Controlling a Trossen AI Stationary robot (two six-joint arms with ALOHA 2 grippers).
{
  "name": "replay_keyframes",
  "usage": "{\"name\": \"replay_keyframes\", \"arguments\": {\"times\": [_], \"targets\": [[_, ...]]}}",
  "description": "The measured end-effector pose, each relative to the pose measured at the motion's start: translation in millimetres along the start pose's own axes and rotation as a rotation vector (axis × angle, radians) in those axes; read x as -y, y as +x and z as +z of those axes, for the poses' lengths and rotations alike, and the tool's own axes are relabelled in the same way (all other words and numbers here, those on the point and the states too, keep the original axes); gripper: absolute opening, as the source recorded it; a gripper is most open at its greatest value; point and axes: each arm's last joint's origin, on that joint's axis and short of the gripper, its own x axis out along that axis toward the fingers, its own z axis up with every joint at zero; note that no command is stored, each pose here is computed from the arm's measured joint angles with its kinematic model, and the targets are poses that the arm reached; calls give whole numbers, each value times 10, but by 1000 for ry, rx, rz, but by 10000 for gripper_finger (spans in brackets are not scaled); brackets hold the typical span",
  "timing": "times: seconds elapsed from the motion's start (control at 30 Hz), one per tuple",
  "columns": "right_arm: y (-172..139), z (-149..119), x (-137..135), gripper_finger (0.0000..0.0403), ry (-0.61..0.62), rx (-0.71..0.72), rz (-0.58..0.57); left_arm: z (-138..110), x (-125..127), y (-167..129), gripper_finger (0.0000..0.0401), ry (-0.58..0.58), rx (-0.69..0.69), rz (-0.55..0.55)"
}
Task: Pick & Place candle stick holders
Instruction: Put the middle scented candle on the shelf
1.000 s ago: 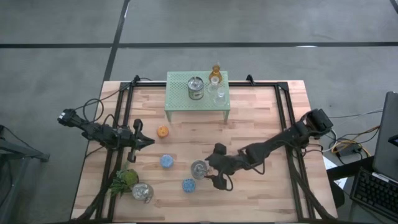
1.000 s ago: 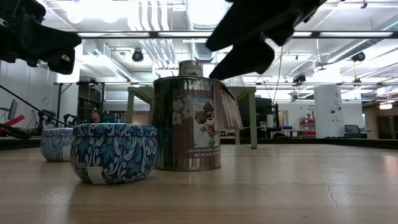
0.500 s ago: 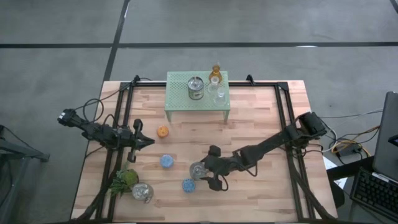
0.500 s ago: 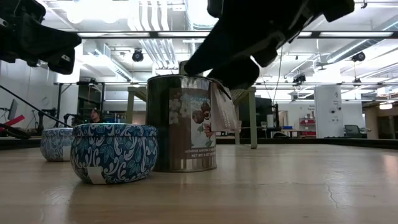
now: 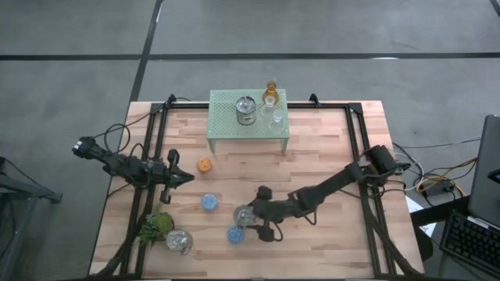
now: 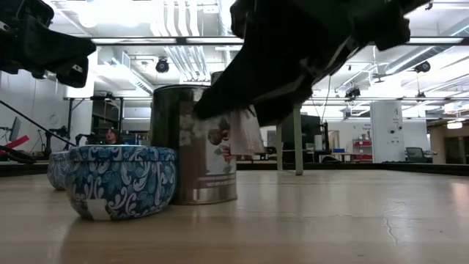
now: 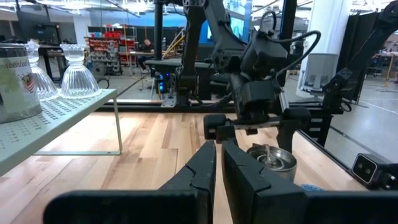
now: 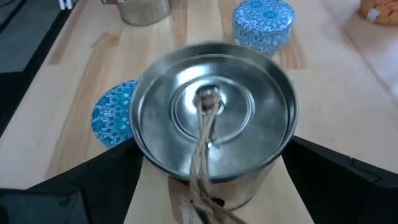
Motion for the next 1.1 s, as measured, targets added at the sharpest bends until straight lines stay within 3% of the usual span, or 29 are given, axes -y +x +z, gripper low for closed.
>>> {"name": "replay_keyframes", "arguments": {"times": [0.5,1.1], "targets": [[316,-19,-10,366,1,122,-122,0,0,0,30,0,-1,0],[441,94,-56,366,20,268,-113,0,1,1,30,0,-1,-1]]}}
